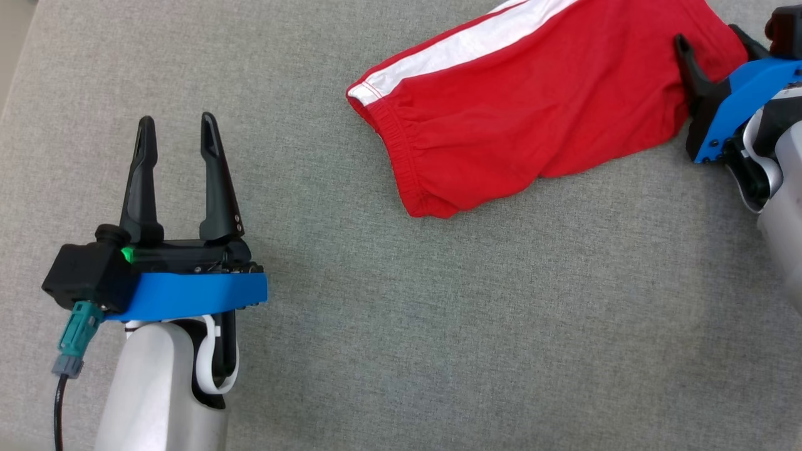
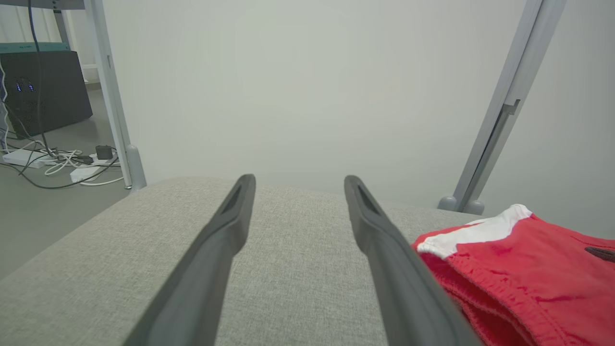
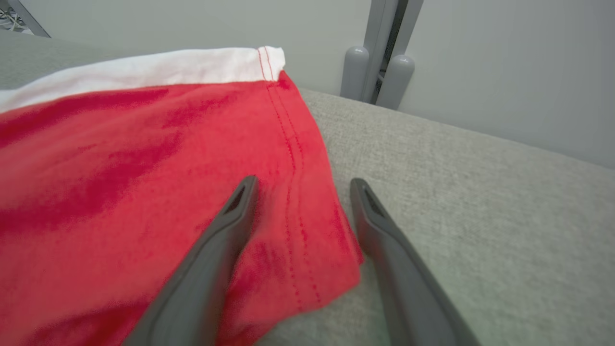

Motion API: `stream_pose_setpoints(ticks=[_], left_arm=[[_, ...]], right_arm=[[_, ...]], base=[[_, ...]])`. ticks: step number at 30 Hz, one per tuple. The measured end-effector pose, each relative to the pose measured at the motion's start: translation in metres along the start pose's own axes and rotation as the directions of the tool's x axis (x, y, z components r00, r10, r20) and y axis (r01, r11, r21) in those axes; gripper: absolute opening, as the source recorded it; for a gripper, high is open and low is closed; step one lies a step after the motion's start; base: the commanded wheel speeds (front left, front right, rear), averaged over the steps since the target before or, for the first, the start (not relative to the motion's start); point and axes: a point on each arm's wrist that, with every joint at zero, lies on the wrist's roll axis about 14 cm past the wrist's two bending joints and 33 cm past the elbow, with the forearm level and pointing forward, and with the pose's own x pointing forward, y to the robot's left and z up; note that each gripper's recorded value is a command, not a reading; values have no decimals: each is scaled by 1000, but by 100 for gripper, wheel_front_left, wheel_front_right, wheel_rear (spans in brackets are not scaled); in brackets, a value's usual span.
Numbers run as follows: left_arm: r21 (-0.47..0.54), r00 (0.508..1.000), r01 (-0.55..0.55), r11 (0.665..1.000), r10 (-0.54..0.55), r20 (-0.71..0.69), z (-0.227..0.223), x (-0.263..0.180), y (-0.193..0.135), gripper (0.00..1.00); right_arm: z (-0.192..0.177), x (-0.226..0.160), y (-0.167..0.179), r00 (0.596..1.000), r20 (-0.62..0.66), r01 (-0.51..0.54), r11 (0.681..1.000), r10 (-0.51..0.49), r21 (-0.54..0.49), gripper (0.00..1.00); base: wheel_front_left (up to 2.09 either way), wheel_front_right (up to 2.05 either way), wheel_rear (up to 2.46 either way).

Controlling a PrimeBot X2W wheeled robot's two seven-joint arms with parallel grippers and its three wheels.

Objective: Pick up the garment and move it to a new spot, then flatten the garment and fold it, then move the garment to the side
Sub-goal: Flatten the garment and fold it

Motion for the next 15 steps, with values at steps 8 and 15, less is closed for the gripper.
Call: stream_pose_setpoints(ticks=[8,15], left_arm=[[1,1000,-16,1000,16,5,3,-5,1,100],[-3,1000,3,1000,-3,12,5,-4,-5,100]], right_arm=[[-7,-6,9,998,-64,-25,1000,25,12,0],[10,-26,2,999,38,-10,998,7,60,0]], base=[[0,0,0],[0,0,0]])
